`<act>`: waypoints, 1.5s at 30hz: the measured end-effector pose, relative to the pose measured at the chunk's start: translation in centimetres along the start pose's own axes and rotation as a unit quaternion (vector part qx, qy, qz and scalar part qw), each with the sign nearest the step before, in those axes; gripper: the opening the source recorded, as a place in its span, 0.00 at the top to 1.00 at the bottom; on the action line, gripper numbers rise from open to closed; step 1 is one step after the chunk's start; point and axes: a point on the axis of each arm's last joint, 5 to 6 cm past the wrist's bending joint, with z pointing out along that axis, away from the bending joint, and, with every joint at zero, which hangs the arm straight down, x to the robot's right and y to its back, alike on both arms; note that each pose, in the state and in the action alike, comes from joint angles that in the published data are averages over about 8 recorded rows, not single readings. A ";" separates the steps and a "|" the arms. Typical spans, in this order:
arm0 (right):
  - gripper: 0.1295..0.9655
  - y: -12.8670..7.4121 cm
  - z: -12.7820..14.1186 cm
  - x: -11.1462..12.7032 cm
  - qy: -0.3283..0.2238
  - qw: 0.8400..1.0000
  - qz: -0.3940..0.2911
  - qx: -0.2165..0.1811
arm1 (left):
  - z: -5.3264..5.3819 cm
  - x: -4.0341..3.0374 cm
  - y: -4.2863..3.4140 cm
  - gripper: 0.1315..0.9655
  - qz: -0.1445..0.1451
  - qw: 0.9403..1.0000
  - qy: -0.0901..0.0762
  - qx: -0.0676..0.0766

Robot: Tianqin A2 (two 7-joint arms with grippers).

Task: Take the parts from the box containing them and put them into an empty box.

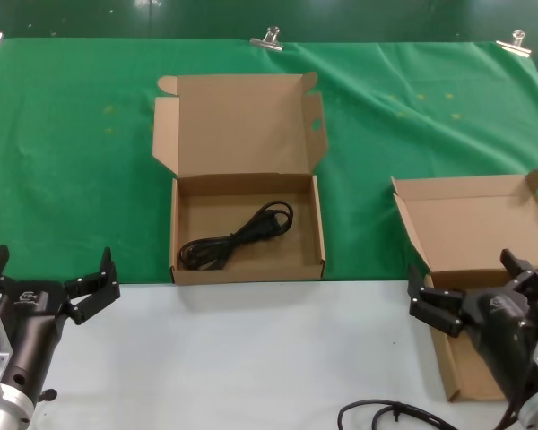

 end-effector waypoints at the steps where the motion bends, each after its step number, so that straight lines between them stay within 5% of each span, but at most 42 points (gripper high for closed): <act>1: 0.00 0.0 0.0 0.0 0.000 1.000 0.000 0.000 | 0.0 0.00 0.00 0.00 0.000 1.000 0.000 0.000; 45: 0.00 0.0 0.0 0.0 0.000 1.000 0.000 0.000 | 0.0 0.00 0.00 0.00 0.000 1.000 0.000 0.000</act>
